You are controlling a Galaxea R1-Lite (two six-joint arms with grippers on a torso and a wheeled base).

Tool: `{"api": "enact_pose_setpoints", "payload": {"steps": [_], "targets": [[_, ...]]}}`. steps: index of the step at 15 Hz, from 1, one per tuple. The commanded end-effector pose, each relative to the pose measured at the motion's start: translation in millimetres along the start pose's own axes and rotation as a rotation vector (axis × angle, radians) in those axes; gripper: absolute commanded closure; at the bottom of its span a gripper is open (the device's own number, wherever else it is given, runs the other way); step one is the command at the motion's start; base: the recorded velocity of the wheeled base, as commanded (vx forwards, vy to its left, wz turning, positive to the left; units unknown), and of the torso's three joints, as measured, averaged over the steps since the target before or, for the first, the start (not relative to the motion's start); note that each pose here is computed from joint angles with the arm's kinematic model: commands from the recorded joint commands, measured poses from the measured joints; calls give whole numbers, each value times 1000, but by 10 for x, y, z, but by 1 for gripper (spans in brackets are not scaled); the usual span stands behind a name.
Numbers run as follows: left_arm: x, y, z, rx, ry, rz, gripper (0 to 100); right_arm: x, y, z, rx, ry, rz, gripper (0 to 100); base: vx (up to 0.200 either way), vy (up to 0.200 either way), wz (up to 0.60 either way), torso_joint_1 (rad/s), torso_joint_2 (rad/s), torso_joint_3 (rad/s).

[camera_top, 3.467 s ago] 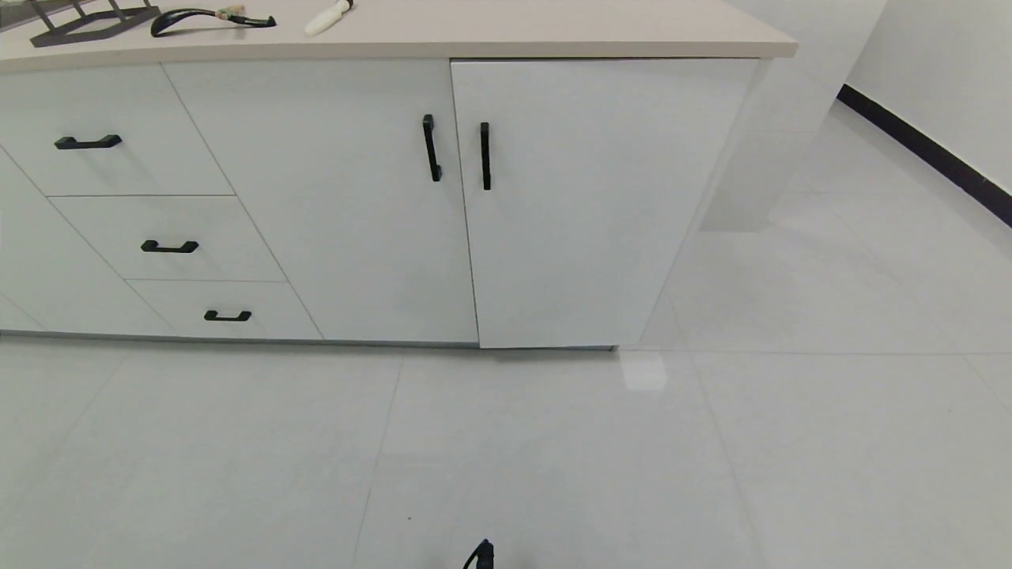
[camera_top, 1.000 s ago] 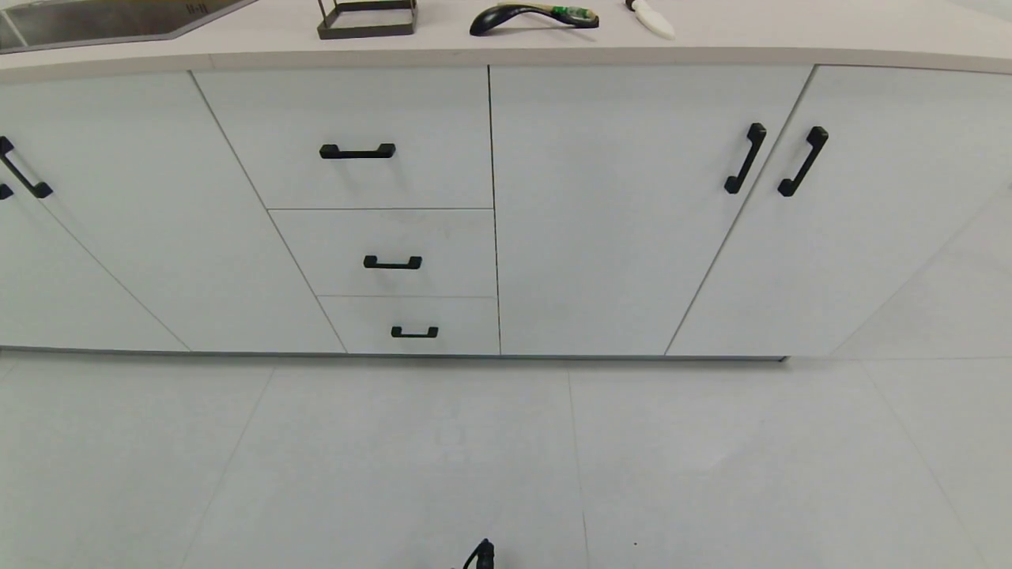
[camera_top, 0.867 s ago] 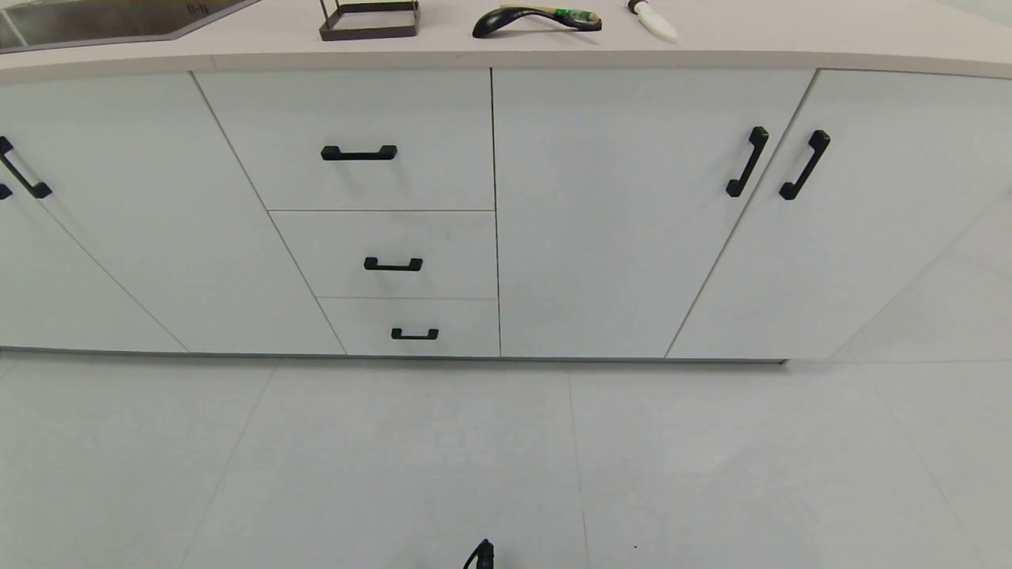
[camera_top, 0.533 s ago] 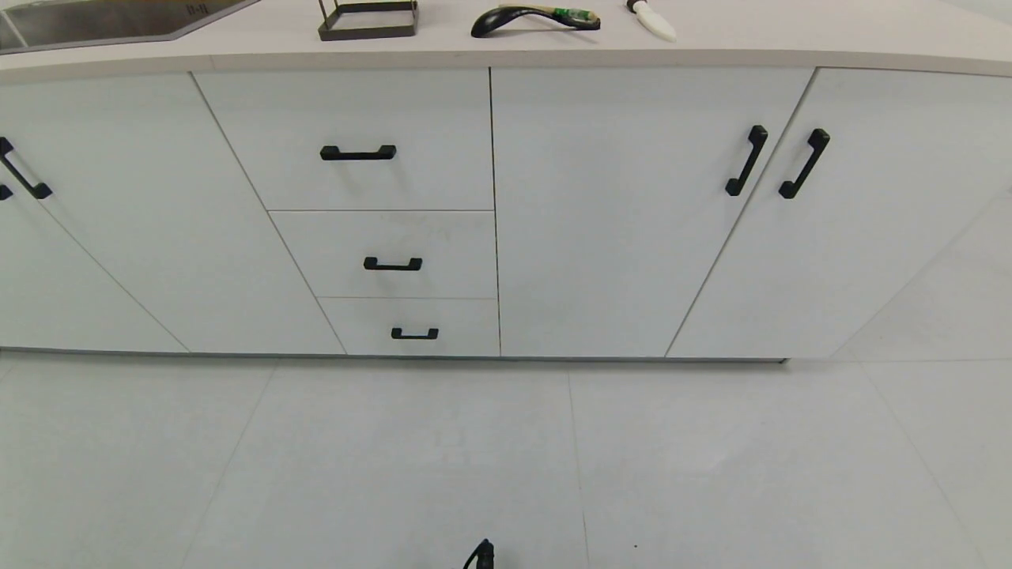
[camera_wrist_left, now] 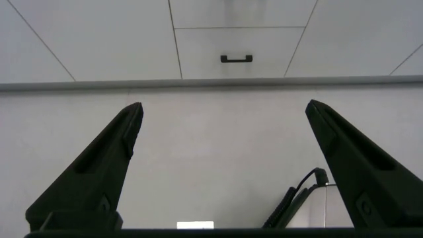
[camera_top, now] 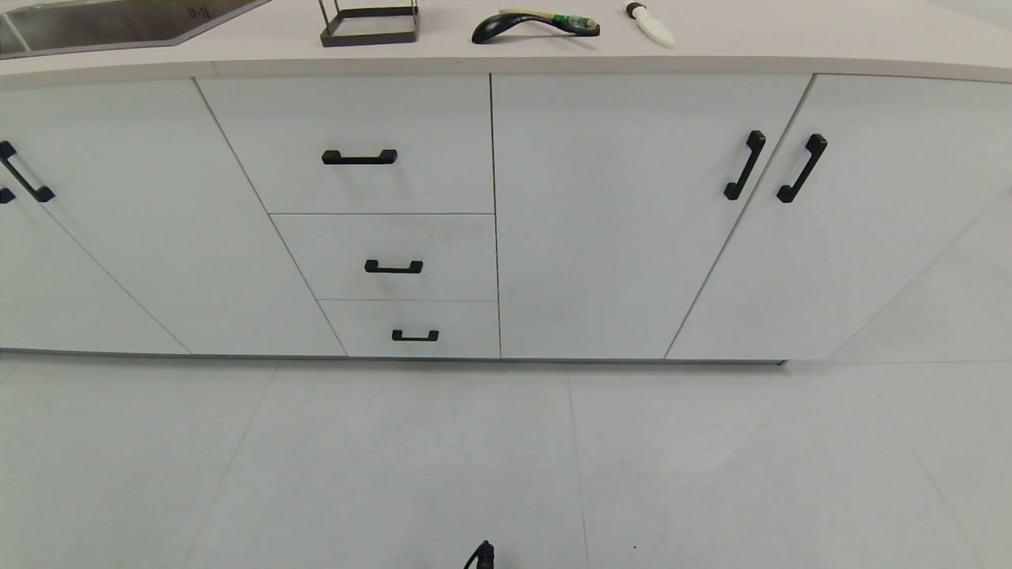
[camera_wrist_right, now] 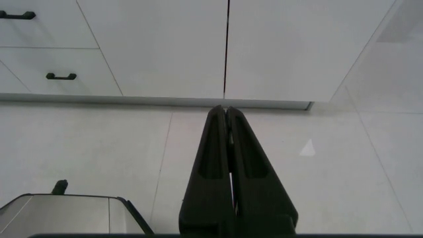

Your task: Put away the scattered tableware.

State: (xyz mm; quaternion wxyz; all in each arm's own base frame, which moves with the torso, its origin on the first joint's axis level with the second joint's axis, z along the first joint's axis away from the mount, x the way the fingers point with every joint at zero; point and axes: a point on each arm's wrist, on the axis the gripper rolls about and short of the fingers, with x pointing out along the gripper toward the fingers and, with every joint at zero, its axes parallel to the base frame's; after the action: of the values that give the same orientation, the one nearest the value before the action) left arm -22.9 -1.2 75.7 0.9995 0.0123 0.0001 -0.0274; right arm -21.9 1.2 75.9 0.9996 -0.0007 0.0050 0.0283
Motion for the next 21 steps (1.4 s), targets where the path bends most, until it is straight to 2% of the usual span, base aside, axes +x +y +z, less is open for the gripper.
{"api": "enact_pose_setpoints", "payload": {"steps": [1,3,5,8,11,14,16,17,18,19,20,21], "targets": [[-1,0,1,0,-1,0,0,1,0,0,0,2,0,100,0,0,0,212,-71,-41],[1,1,0,-2,2,6,0,1,0,0,0,2,0,100,100,0,0,232,-59,-156],[37,4,11,-3,48,11,0,1,0,-2,0,4,0,100,200,0,0,100,-97,-76],[11,2,4,-2,15,15,0,1,0,-2,0,4,0,100,200,0,0,31,-113,-33],[6,2,3,-1,9,12,0,1,0,-2,-1,4,0,100,200,0,0,1,-115,-36],[-1,2,1,-3,-1,9,0,1,0,-2,0,4,0,100,0,0,0,4,-108,-3],[1,-1,0,14,-2,-2,0,1,0,-2,0,4,0,100,0,0,0,-68,-29,22],[-27,1,172,10,-130,0,0,1,0,-2,0,4,0,100,0,0,0,-193,105,41],[-202,-1,681,19,-423,1,0,1,0,0,0,2,0,100,0,0,0,-212,178,105],[-268,-8,998,43,-474,-12,0,1,0,0,0,2,2,100,0,0,0,-237,256,115],[-259,-15,1123,78,-446,-69,0,1,0,0,0,2,0,100,0,0,0,-178,256,119],[-203,-23,1117,91,-382,-146,0,1,0,0,0,2,2,100,0,0,0,-100,246,41]]}}
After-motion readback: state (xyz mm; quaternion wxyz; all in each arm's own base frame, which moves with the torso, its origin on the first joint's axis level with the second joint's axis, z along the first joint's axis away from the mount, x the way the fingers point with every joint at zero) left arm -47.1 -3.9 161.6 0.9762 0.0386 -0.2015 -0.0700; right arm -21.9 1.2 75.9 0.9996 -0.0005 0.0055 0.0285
